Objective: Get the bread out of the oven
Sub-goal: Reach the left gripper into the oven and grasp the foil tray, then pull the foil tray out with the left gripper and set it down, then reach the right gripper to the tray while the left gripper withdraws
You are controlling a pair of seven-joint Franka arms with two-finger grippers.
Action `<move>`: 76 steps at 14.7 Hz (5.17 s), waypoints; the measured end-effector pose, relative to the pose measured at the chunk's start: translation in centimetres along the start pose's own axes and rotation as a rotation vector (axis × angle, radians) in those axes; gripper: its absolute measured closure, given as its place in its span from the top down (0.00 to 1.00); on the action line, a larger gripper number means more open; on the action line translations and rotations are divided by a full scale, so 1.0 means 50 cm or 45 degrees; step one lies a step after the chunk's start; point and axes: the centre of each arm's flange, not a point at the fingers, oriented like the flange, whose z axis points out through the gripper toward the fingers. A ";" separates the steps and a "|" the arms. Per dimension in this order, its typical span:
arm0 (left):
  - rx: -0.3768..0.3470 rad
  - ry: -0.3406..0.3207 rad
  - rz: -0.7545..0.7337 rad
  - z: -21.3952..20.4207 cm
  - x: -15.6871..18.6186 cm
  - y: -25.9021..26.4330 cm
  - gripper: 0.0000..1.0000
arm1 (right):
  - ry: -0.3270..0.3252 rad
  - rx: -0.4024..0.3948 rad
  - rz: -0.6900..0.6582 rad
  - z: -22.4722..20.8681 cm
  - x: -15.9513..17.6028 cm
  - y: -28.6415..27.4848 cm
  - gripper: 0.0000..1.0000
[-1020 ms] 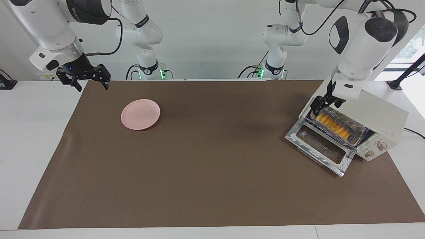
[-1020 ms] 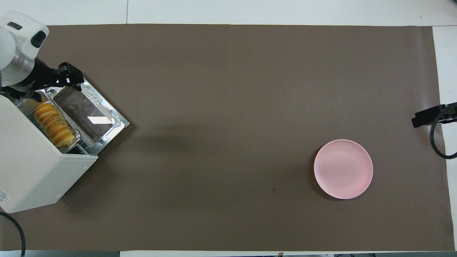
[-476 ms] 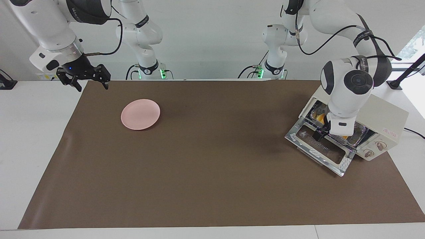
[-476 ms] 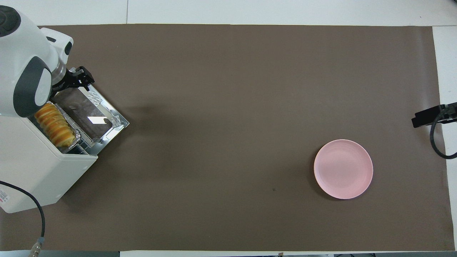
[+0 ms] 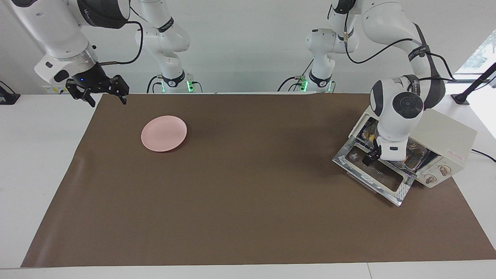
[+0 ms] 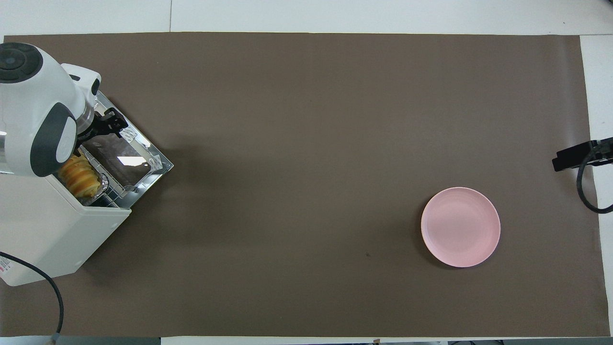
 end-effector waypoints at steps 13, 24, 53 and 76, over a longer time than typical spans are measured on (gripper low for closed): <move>-0.043 0.031 0.001 0.081 -0.024 -0.021 0.59 | 0.000 0.000 0.000 0.000 0.000 0.000 1.00; -0.200 0.237 0.567 -0.215 -0.160 0.310 0.02 | -0.033 0.008 0.010 0.004 -0.008 0.008 1.00; -0.350 0.004 0.410 -0.443 -0.131 0.085 1.00 | 0.098 0.007 0.117 0.069 0.072 -0.235 1.00; -0.308 -0.179 0.701 -0.426 -0.171 -0.128 1.00 | 0.157 0.076 0.440 0.506 0.295 -0.828 1.00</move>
